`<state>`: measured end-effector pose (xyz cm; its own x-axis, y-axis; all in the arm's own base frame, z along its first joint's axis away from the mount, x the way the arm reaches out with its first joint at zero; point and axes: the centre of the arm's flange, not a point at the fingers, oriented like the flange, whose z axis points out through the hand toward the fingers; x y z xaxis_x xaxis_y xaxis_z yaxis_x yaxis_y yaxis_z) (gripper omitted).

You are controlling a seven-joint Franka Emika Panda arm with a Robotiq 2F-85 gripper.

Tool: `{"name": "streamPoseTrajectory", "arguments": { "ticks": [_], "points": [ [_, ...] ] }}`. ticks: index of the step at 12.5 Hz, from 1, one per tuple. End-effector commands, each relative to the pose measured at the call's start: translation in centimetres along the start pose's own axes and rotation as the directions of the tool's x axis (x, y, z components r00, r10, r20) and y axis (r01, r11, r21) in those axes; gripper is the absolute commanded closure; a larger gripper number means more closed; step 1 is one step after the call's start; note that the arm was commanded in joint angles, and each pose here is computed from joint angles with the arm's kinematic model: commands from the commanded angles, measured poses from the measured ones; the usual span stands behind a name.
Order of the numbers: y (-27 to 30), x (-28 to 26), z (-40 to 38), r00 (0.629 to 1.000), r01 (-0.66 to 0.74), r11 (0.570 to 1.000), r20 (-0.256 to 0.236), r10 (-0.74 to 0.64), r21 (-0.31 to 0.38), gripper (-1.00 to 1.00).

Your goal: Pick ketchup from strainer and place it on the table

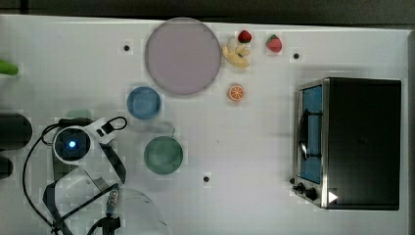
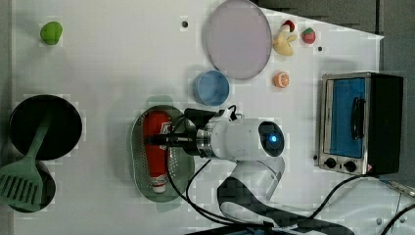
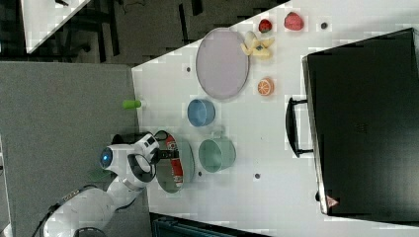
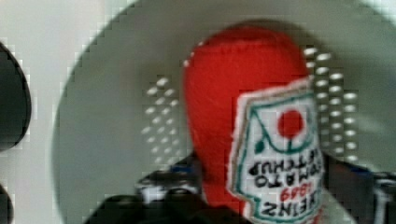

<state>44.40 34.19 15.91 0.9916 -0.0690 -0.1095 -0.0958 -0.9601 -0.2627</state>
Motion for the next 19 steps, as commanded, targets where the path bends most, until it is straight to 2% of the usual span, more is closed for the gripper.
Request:
{"name": "streamPoseTrajectory", "arguments": {
  "ticks": [1, 4, 8, 12, 15, 19],
  "points": [
    [-2.8, -1.7, -0.1, 0.999, 0.021, 0.999, -0.028, -0.020, 0.031, -0.17],
    [-3.9, -1.9, -2.2, 0.998, 0.043, 0.999, -0.054, -0.042, 0.027, -0.17],
    [-4.4, -0.9, -10.2, 0.994, 0.021, 0.997, -0.103, -0.029, -0.078, -0.17],
    [-3.3, 1.3, -20.1, 0.985, -0.164, 0.980, -0.063, 0.158, -0.110, -0.17],
    [0.6, 4.7, -25.8, 0.976, -0.214, 0.967, -0.076, 0.205, -0.137, -0.17],
    [10.3, 9.8, -29.6, 0.969, -0.232, 0.963, -0.117, 0.217, -0.139, -0.17]
  ]
}}
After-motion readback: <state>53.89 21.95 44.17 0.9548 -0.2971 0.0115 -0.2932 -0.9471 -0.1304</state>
